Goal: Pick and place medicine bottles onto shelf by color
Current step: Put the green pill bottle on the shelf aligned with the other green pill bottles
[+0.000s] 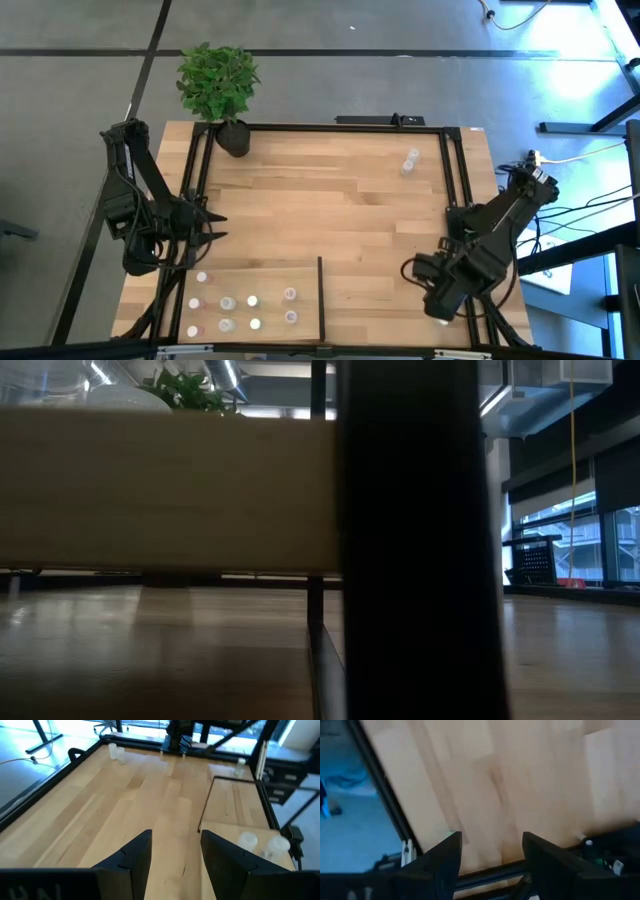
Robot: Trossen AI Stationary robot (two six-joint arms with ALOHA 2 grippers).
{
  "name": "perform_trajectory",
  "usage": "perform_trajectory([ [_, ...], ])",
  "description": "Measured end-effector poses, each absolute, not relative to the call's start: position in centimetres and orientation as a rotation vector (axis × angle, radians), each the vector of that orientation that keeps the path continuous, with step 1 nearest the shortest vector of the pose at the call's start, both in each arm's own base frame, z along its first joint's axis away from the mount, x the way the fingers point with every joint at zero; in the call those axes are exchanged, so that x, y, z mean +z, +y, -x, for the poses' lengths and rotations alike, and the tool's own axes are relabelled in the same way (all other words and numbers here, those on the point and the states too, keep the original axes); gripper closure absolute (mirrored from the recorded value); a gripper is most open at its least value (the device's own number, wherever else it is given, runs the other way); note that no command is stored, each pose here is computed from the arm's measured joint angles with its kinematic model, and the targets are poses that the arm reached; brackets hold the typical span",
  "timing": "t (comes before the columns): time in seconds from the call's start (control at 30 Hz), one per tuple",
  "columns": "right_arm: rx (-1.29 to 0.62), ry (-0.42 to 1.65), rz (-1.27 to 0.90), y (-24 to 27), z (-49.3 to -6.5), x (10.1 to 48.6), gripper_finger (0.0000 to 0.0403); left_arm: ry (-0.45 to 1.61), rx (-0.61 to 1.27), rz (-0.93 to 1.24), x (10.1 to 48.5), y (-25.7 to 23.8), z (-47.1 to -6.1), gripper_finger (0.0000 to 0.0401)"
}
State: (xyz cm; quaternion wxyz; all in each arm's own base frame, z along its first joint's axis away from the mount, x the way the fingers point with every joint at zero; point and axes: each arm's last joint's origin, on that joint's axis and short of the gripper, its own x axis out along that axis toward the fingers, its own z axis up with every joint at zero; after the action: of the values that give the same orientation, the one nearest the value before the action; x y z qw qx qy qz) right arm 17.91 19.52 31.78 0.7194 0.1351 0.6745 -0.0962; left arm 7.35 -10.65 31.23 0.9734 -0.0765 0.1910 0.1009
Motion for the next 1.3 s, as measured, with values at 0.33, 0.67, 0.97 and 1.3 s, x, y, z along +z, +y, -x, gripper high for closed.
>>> perform_trajectory([
  [0.33, -0.131, 1.482, -0.293, 20.4, -18.1, 29.2, 0.0193, 0.417, 0.175, 0.103, 31.2, -10.7, -7.3, 0.0238],
  [0.67, -0.036, 1.382, -0.38, 21.6, -19.2, 28.4, 0.0193, 0.415, 0.175, 0.119, 31.2, -10.8, -7.4, 0.0238],
  [0.97, 0.049, 1.41, -0.366, 22.0, -18.9, 25.1, 0.0193, 0.425, 0.164, 0.124, 31.2, -10.9, -7.3, 0.0238],
  [1.3, 0.1, 1.541, -0.351, 23.2, -16.6, 23.7, 0.0193, 0.439, 0.142, 0.162, 31.3, -11.1, -7.4, 0.0238],
])
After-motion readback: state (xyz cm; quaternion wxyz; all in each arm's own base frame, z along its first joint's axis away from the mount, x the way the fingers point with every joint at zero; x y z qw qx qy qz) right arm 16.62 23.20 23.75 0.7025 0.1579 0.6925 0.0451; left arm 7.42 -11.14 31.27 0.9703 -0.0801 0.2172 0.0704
